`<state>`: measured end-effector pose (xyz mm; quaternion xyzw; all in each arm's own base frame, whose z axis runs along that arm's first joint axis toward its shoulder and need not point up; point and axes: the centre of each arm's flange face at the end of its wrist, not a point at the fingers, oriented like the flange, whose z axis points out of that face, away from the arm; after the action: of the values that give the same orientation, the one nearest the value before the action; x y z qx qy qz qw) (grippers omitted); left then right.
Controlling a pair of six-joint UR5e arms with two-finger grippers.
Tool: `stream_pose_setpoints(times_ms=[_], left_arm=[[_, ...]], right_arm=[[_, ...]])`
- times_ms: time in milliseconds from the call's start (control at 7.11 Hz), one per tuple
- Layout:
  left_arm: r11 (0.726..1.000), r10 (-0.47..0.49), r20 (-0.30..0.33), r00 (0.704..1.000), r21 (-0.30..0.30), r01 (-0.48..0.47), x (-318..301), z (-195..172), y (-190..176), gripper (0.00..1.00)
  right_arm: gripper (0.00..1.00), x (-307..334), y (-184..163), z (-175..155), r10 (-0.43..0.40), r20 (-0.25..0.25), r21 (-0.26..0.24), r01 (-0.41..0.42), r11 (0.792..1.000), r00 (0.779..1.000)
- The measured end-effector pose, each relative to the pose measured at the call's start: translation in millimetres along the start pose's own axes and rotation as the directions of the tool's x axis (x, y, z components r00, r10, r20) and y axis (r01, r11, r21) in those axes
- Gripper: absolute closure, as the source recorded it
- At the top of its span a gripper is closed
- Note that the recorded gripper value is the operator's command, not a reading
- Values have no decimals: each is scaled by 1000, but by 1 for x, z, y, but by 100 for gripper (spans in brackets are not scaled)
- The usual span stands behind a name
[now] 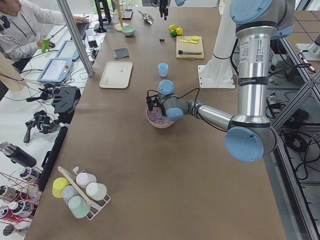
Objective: Put ice and cherries in cup
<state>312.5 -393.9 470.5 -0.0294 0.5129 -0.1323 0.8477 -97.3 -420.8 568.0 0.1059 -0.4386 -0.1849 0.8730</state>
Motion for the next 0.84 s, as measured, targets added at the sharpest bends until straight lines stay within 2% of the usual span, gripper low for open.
stream_pose_setpoints(times_ms=[563, 704, 844], left_arm=[[1000, -4, -4, 1000, 8, 4, -2, -6, -2, 100], [1000, -1, -10, 1000, 8, 2, 1, -9, -1, 74], [1000, 1, -17, 1000, 11, 0, 3, -13, 0, 42]], right_arm=[[0, 0, 0, 0, -2, 2, 1, 2, 1000, 1000], [0, 0, 0, 0, -2, 2, 2, 2, 1000, 1000], [0, 0, 0, 0, -3, 1, 2, 3, 1000, 1000]])
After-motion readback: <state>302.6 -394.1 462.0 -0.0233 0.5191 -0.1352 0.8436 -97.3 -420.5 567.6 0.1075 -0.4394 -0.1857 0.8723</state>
